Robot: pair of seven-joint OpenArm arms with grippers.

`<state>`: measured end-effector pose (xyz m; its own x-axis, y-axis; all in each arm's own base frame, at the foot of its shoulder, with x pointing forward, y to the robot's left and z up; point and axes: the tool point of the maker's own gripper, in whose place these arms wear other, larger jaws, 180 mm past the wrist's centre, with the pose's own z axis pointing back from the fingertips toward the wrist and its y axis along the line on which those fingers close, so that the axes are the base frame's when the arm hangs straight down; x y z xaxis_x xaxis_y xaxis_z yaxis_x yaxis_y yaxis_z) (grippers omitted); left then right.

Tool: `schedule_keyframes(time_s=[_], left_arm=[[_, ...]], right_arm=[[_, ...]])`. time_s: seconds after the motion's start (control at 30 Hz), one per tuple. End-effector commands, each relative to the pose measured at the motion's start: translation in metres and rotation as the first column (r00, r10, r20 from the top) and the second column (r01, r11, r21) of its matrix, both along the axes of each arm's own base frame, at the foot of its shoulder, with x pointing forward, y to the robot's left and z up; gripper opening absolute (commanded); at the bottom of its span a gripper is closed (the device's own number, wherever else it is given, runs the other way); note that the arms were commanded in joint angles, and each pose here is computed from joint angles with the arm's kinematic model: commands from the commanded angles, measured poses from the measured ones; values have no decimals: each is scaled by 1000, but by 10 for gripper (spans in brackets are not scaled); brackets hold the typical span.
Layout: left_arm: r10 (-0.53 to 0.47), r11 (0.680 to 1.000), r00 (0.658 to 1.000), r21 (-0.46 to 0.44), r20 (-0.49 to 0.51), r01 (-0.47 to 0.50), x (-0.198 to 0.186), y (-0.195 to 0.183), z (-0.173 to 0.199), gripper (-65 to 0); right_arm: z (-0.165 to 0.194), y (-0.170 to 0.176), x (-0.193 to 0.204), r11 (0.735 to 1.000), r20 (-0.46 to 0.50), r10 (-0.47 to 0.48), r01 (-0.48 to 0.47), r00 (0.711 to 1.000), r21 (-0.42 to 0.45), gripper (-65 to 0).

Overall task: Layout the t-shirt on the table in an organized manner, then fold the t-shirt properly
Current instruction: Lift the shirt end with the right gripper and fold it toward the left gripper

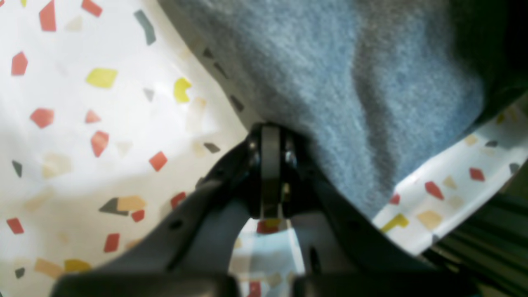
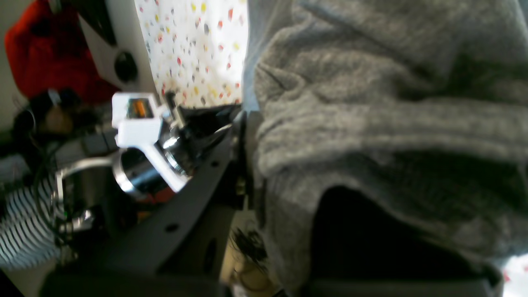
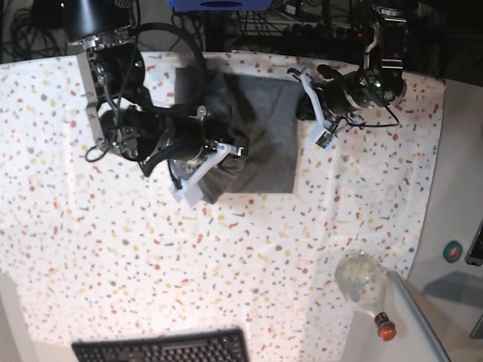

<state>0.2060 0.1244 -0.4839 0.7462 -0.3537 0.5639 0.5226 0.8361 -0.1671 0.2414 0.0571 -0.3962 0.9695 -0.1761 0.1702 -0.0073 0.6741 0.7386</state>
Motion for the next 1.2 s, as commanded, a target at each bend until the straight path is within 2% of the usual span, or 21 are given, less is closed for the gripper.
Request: schedule_keyframes(time_s=[0.0, 0.17, 0.47, 0.67, 0.77, 0.8, 0.9, 1.0, 1.1, 1.17], left_arm=[[0, 1000, 1000, -5, 32, 0, 7, 1, 8, -650], [-4, 1000, 999, 8, 32, 4, 7, 8, 8, -650], [-4, 1000, 1000, 8, 29, 3, 6, 8, 7, -650], [-4, 1000, 999, 9, 32, 4, 7, 8, 8, -650], [-5, 1000, 999, 11, 41, 5, 6, 7, 11, -650], [-5, 1000, 999, 12, 44, 5, 5, 7, 13, -650], [-9, 1000, 999, 12, 48, 8, 4, 6, 14, -650], [-9, 1000, 999, 12, 47, 9, 3, 6, 14, -650], [-8, 1000, 999, 14, 51, 8, 4, 7, 15, -650], [-5, 1000, 999, 15, 51, 5, 4, 8, 15, -650]], right_arm=[[6, 1, 12, 1000, 38, -11, 11, 999, 0, -650], [-22, -7, 16, 995, 27, -36, 38, 999, -87, -650], [-28, -7, 16, 994, 26, -41, 44, 999, -99, -650], [-28, -7, 16, 994, 27, -42, 45, 999, -99, -285], [-27, -2, 13, 995, 33, -22, 25, 999, -99, -165], [-27, 1, 12, 995, 34, -11, 15, 999, -99, -155], [-23, 8, 13, 994, 57, 31, -25, 998, -110, -173], [-19, 17, 16, 991, 77, 61, -51, 995, -121, -252], [-23, 18, 14, 987, 55, 51, -42, 997, -157, -329], [-23, 24, 12, 980, 44, 69, -60, 997, -190, -341]])
